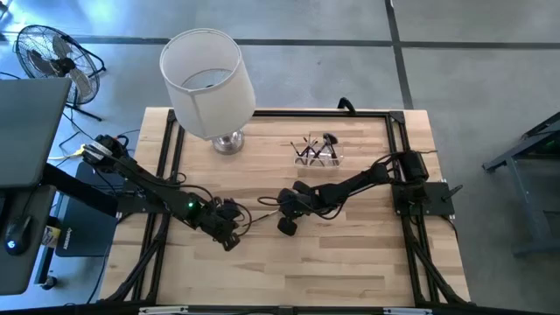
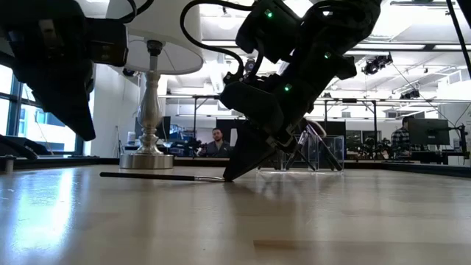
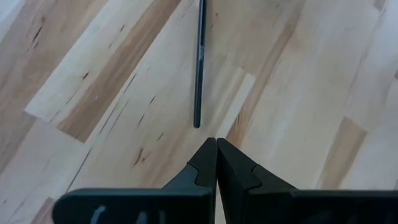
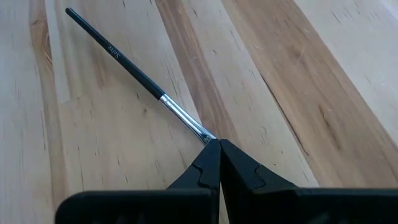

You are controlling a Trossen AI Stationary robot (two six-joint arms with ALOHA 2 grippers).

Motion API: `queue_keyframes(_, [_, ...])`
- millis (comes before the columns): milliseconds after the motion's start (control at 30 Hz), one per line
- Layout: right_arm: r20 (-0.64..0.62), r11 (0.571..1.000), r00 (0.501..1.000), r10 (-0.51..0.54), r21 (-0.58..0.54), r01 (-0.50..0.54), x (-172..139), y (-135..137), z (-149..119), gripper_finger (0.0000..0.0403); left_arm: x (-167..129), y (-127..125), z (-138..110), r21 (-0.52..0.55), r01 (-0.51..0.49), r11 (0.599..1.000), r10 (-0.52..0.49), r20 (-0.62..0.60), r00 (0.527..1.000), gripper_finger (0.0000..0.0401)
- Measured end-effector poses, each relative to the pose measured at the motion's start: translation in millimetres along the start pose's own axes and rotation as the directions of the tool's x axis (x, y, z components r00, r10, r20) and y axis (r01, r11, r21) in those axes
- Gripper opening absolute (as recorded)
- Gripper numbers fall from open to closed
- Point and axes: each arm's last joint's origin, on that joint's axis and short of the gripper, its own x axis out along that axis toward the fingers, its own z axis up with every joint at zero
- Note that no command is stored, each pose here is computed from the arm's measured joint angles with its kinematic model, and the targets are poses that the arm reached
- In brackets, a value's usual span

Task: Pick & Place Makeup Supplies
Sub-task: Put the makeup brush into the transparent organizer

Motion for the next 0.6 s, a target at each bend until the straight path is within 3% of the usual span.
queue_keyframes(267, [-0.001, 1.0, 1.0, 0.004, 0.0, -0.004, 0.4, 0.1, -0.2, 0.0, 3.8, -4.0, 3.7, 0.05, -0.006, 0.999, 0.001, 0.087, 0.996, 0.0009])
queue_keyframes(433, [0.0, 1.0, 1.0, 0.006, 0.0, -0.006, 0.4, 0.2, -0.1, 0.0, 3.3, -6.4, 7.3, 0.073, -0.01, 0.997, -0.001, 0.152, 0.988, 0.005])
queue_keyframes(600, [0.002, 1.0, 1.0, 0.024, 0.002, -0.024, 0.7, 1.0, 0.4, 0.0, 8.2, -5.0, 9.1, 0.114, -0.094, 0.989, 0.066, 0.231, 0.971, 0.009])
